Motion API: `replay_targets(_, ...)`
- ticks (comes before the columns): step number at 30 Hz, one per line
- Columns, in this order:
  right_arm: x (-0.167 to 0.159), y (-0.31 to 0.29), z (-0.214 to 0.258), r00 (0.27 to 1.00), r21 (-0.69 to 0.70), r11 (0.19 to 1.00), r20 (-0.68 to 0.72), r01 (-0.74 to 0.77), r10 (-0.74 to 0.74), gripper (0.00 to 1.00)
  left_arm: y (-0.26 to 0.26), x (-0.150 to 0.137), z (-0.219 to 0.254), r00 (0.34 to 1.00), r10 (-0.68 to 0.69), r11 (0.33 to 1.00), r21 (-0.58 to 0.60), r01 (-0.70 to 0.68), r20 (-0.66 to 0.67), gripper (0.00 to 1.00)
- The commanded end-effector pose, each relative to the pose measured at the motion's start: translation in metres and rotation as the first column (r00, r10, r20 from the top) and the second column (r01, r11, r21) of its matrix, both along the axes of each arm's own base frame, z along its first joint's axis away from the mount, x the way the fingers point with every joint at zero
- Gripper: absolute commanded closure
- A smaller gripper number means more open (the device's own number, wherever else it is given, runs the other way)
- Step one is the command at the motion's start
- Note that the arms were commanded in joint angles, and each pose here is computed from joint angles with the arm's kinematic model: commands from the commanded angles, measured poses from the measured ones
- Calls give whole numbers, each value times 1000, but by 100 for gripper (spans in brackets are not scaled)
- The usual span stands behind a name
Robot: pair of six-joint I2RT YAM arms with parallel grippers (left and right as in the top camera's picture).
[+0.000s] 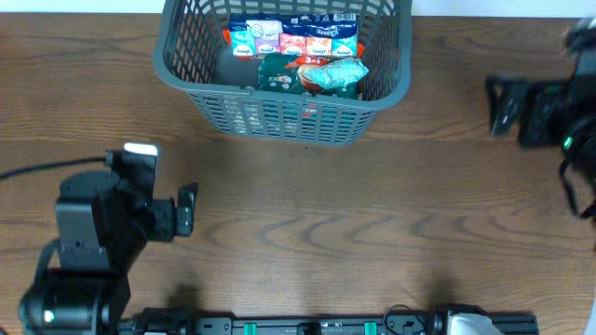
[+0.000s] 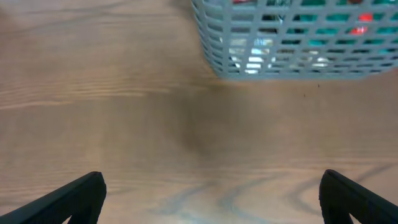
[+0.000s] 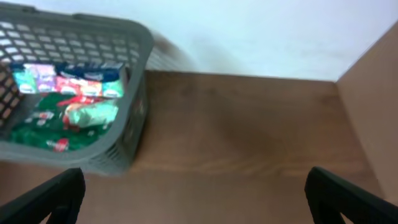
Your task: Pack container
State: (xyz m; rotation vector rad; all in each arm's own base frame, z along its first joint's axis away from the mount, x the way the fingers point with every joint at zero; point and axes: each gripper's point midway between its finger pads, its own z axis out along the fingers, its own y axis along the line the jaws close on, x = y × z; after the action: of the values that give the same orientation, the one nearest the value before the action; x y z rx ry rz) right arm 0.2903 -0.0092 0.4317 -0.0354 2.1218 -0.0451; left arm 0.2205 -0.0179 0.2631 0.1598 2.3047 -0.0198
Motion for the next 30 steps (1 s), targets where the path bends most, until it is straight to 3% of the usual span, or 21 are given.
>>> replay_targets(1,-20,11,-36,999,8,1000,-32,-22,22,1,-1,-11,-1,999,0,1000,-18,1,39,1)
replay_targets(7,-58,24,-101,997,21,997,-14,-73,73,1,30,-25,8,981,149,986,56,-157,127,1)
replay_targets(13,-75,25,-139,997,23,997,4,-80,80,1,30,-20,-5,974,187,982,12,-190,126,1)
replay_targets(21,-78,23,-154,997,19,997,-28,-71,72,1,27,-14,-11,976,177,984,4,-179,128,1)
replay_targets(26,-81,22,-159,996,19,997,-55,-71,71,1,27,-21,-21,993,86,989,117,-95,82,1)
replay_targets(30,-85,22,-164,994,19,997,-78,-70,71,1,27,-21,-21,993,83,988,120,-93,82,2)
